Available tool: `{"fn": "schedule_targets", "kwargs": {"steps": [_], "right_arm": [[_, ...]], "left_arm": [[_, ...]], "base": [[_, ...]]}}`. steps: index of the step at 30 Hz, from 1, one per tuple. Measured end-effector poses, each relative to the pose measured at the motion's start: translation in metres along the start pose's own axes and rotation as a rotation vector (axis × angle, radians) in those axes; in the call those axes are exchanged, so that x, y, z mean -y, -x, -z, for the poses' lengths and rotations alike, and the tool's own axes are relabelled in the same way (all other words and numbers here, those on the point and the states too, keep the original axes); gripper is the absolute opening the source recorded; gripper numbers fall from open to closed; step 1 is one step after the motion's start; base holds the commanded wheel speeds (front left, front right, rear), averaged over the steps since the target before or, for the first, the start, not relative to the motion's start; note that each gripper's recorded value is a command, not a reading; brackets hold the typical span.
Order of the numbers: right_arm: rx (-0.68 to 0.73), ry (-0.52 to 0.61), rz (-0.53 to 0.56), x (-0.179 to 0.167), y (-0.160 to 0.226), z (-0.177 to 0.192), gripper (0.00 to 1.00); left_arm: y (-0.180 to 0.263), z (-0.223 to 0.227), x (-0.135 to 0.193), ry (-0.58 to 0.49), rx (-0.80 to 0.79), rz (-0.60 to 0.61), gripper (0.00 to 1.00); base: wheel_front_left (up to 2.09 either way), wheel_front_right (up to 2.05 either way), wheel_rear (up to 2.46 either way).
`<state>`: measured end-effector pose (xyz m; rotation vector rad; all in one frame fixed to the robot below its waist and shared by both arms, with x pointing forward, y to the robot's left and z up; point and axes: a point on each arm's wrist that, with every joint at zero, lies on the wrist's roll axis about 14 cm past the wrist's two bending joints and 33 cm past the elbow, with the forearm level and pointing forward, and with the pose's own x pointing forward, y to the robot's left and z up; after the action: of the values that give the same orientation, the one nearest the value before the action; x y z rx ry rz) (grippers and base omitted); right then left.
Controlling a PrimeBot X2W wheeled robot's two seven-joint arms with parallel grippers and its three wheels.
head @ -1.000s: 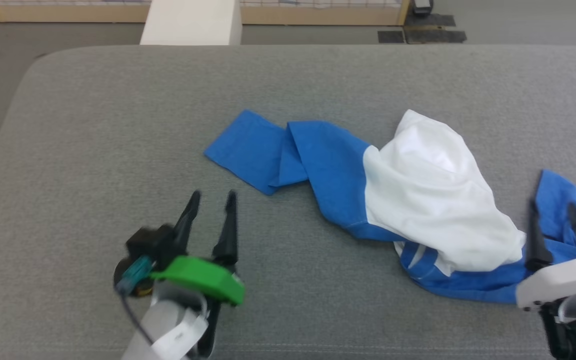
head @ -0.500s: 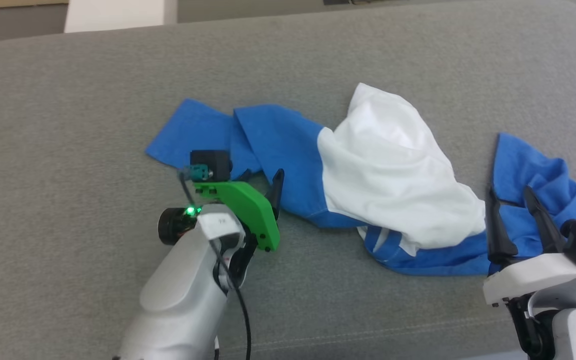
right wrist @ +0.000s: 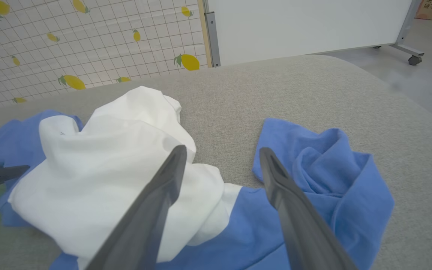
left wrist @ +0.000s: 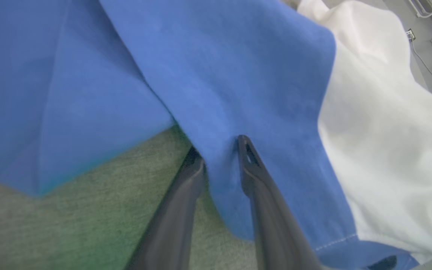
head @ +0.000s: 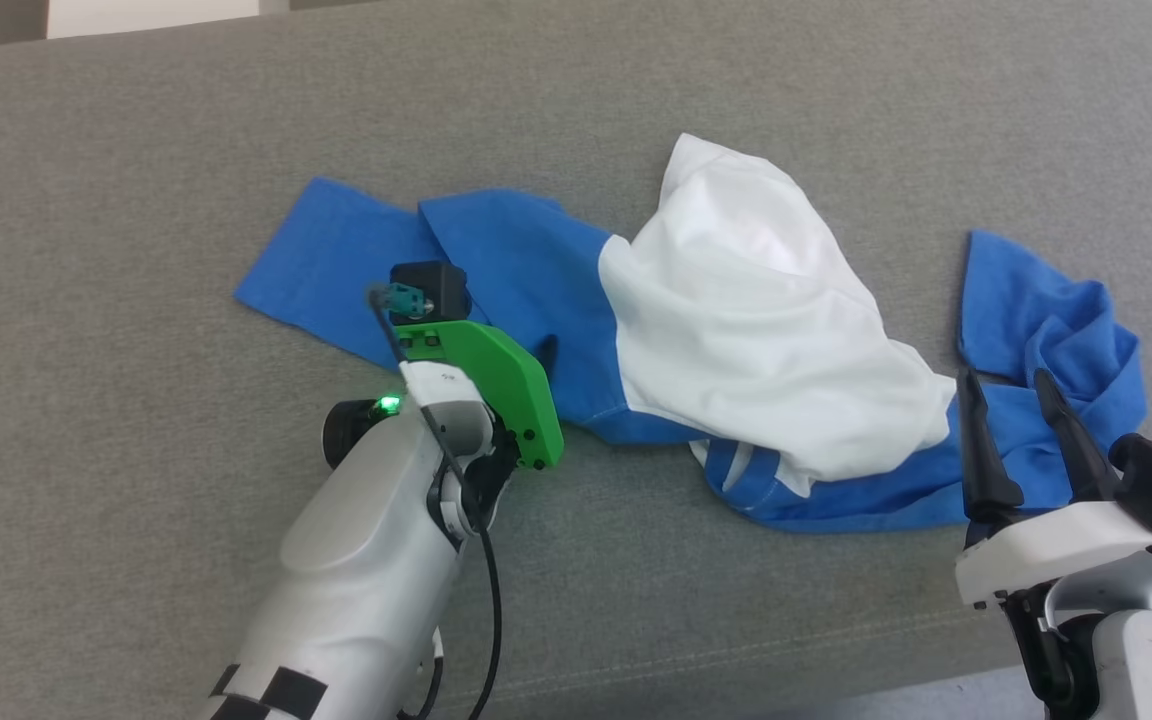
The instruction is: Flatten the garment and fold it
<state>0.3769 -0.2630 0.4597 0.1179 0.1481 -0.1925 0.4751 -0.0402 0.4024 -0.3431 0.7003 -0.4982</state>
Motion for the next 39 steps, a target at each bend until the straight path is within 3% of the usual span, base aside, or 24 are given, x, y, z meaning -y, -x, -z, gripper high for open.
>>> {"fn": "schedule_targets", "kwargs": {"steps": [8,18,19,20,21,25,30,39], "right_arm": [[0.024,0.002,-0.036,-0.012,-0.002,-0.01,1.0],[0.019,0.027,-0.127,-0.043,-0.006,-0.018,1.0],[0.012,0.03,-0.145,-0.05,-0.007,-0.017,1.0],[0.006,0.032,-0.159,-0.055,-0.008,-0.016,1.0],[0.0,0.038,-0.181,-0.063,-0.01,-0.016,1.0],[-0.039,0.06,-0.288,-0.101,-0.012,-0.01,1.0],[-0.101,0.125,-0.411,-0.148,-0.017,-0.003,1.0],[-0.407,0.279,-0.465,-0.175,-0.049,0.046,1.0]], "left_arm": [[0.039,-0.019,-0.029,0.044,0.239,-0.069,0.0],[0.161,0.04,-0.134,0.157,0.29,-0.453,0.0],[0.172,0.046,-0.139,0.189,0.288,-0.483,0.03],[0.179,0.051,-0.142,0.205,0.287,-0.498,0.82],[0.188,0.052,-0.145,0.215,0.297,-0.514,1.0],[0.212,0.033,-0.147,0.217,0.432,-0.531,1.0],[0.242,-0.001,-0.148,0.131,0.69,-0.557,1.0],[0.246,-0.045,-0.136,0.015,0.848,-0.537,1.0]], "base": [[0.0,0.0,0.0],[0.0,0.0,0.0],[0.0,0.0,0.0],[0.0,0.0,0.0],[0.0,0.0,0.0],[0.0,0.0,0.0],[0.0,0.0,0.0],[0.0,0.0,0.0]]}}
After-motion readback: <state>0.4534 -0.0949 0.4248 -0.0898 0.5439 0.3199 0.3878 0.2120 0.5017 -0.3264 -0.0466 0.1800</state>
